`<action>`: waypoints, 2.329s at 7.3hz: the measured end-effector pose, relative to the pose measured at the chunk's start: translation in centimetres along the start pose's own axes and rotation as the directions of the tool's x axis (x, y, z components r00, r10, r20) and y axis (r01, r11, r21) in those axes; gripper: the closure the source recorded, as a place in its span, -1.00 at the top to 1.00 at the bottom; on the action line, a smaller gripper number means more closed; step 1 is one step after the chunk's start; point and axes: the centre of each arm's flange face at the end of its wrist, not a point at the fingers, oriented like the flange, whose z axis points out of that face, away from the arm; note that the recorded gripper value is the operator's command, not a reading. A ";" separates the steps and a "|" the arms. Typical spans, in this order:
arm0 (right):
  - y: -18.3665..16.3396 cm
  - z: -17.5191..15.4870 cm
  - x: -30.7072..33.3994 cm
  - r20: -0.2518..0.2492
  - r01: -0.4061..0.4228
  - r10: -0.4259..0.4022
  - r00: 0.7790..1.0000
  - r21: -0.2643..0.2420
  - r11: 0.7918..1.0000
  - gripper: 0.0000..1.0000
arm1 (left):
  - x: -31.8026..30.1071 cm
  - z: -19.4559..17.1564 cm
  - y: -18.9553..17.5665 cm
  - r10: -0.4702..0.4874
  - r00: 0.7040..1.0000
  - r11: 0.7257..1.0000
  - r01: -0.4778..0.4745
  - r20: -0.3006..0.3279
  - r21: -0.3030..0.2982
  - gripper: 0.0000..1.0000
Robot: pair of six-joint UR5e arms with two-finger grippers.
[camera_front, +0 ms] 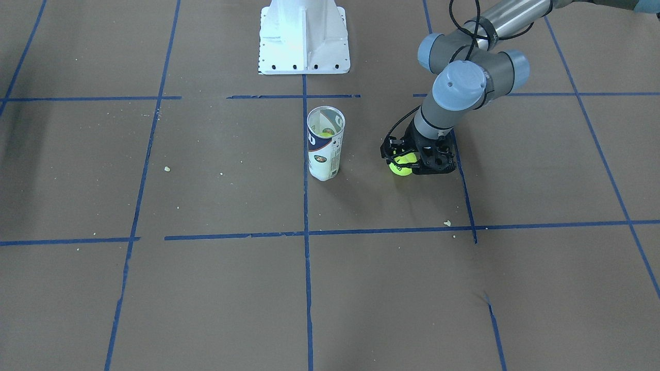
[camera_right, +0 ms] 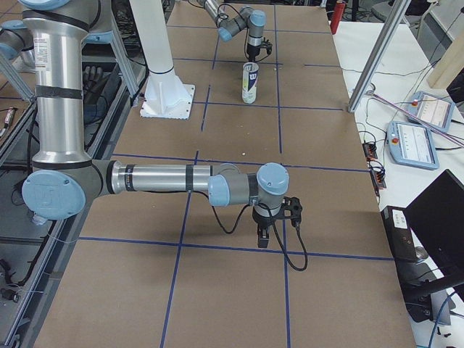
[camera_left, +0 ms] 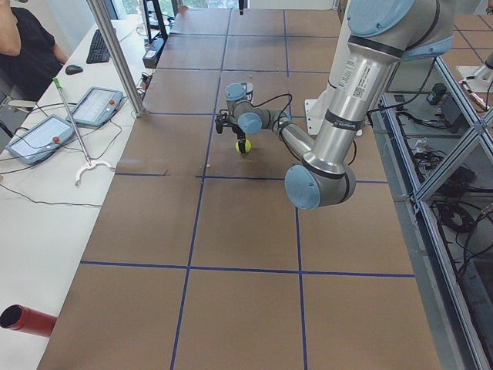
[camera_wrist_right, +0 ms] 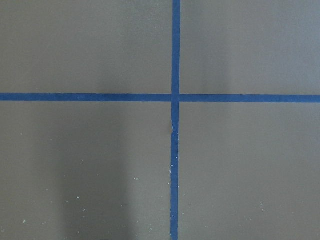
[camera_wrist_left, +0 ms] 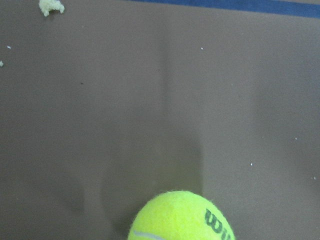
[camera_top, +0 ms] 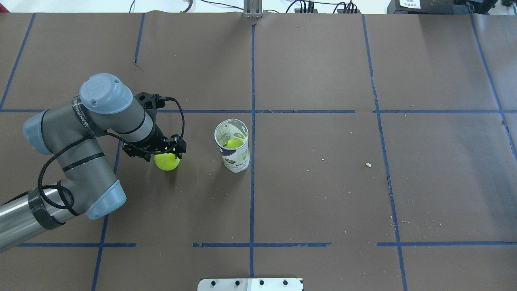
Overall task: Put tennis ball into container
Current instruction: 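Close the left gripper around the tennis ball, then lift the ball with the left gripper and carry it over the clear cup, then lower the ball into the cup and open the left gripper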
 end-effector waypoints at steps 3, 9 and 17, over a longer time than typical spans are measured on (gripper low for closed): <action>0.0 0.0 0.0 0.000 0.000 0.000 1.000 0.000 1.000 1.00 | 0.0 -4.5 0.5 -0.005 1.000 1.000 0.005 -0.009 0.028 -1.00; 0.0 0.0 0.0 0.000 0.000 0.000 1.000 0.000 1.000 1.00 | 6.3 -28.5 0.6 -0.123 0.992 0.989 0.122 0.006 0.087 -1.00; 0.0 0.0 0.0 0.000 0.000 0.000 1.000 0.000 1.000 1.00 | 20.4 -21.8 0.6 -0.224 0.974 0.974 0.223 -0.021 -0.044 -1.00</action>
